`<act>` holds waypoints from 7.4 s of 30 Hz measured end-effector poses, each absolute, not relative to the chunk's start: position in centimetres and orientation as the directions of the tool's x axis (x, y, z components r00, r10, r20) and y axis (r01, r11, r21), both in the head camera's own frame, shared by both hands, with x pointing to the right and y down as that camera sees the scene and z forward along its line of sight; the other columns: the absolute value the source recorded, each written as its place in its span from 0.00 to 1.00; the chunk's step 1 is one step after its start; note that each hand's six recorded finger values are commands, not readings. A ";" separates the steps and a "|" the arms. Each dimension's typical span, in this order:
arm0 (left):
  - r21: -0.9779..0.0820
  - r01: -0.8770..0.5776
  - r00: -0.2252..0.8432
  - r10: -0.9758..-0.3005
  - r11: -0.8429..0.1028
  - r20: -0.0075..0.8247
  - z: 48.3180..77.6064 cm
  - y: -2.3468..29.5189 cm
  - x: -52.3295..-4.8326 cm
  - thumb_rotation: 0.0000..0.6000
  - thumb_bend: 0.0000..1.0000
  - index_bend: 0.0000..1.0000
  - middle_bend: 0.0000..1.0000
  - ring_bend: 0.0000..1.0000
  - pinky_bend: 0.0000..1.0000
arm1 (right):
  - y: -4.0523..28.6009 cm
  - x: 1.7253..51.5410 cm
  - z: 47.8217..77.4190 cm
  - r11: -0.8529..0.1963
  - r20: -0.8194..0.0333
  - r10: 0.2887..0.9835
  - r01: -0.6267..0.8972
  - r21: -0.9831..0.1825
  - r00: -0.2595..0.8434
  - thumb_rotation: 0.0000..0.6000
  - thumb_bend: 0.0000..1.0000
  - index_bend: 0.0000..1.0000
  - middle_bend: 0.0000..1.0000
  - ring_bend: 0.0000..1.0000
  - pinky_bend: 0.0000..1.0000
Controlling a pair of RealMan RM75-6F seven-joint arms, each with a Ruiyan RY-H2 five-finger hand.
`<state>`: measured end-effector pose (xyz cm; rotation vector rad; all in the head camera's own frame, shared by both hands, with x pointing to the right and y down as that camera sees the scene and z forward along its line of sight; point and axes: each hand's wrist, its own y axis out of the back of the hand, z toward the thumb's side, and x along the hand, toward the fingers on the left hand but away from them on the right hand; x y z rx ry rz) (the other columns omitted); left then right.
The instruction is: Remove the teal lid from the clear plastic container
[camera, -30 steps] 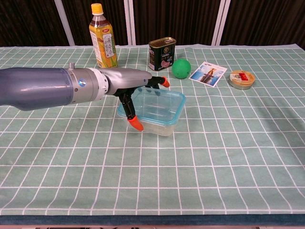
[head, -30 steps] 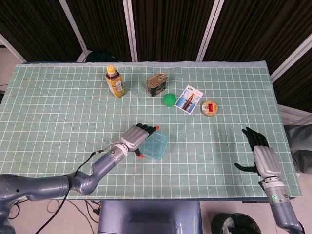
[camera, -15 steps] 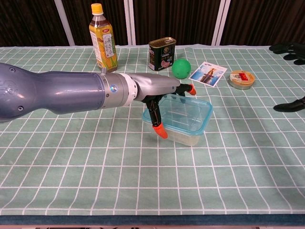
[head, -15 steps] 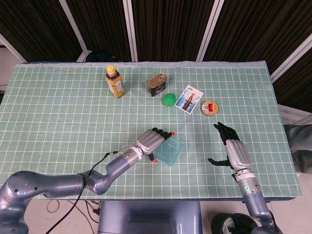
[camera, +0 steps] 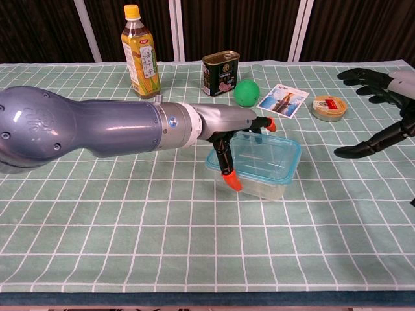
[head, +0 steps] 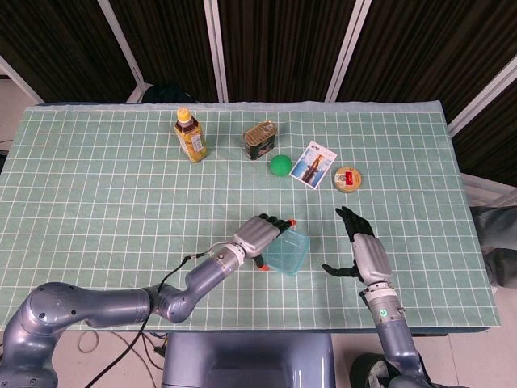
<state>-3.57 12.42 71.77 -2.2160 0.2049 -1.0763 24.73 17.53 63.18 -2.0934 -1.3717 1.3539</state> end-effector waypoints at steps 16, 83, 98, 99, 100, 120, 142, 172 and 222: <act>-0.601 0.146 0.659 -0.375 -0.786 0.651 71.0 11.9 -2.3 1.00 0.05 0.04 0.18 0.17 0.33 | 19.0 22.9 63.6 -0.485 -0.577 0.814 0.621 -0.616 0.063 1.00 0.16 0.00 0.00 0.00 0.00; -0.528 0.117 0.664 -0.329 -0.841 0.671 70.7 12.8 -1.5 1.00 0.05 0.04 0.18 0.17 0.33 | 21.2 21.5 65.0 -0.482 -0.611 0.789 0.681 -0.551 0.064 1.00 0.16 0.00 0.00 0.00 0.00; -0.522 0.146 0.668 -0.305 -0.840 0.678 71.0 13.5 -1.1 1.00 0.05 0.04 0.17 0.17 0.36 | 21.0 21.2 65.1 -0.419 -0.640 0.768 0.786 -0.455 0.039 1.00 0.16 0.00 0.00 0.00 0.00; -0.522 0.147 0.669 -0.305 -0.840 0.678 71.0 13.5 -1.1 1.00 0.05 0.04 0.17 0.17 0.36 | 21.0 21.1 65.1 -0.418 -0.641 0.767 0.787 -0.454 0.038 1.00 0.16 0.00 0.00 0.00 0.00; -0.523 0.148 0.669 -0.305 -0.839 0.678 71.0 13.5 -1.1 1.00 0.05 0.04 0.17 0.17 0.36 | 21.0 21.1 65.2 -0.418 -0.642 0.766 0.788 -0.453 0.038 1.00 0.16 0.00 0.00 0.00 0.00; -0.489 0.145 0.676 -0.275 -0.860 0.684 70.8 13.6 -0.7 1.00 0.05 0.01 0.12 0.15 0.34 | 20.2 21.6 65.7 -0.391 -0.620 0.785 0.786 -0.478 0.014 1.00 0.16 0.00 0.00 0.00 0.00; -0.484 0.161 0.670 -0.265 -0.860 0.693 70.7 13.1 -0.8 1.00 0.00 0.00 0.00 0.00 0.18 | 20.3 22.3 66.2 -0.363 -0.551 0.834 0.775 -0.517 0.023 1.00 0.16 0.30 0.01 0.00 0.00; -0.491 0.168 0.667 -0.269 -0.855 0.695 70.1 12.5 -1.7 1.00 0.00 0.00 0.00 0.00 0.00 | 20.6 21.7 66.5 -0.363 -0.578 0.815 0.802 -0.475 0.027 1.00 0.30 0.43 0.04 0.00 0.00; -0.587 0.008 0.679 -0.426 -0.810 0.597 64.9 7.6 -5.8 1.00 0.00 0.00 0.00 0.00 0.00 | 17.9 22.7 66.2 -0.276 -0.557 0.829 0.828 -0.487 -0.051 1.00 0.61 0.74 0.09 0.00 0.00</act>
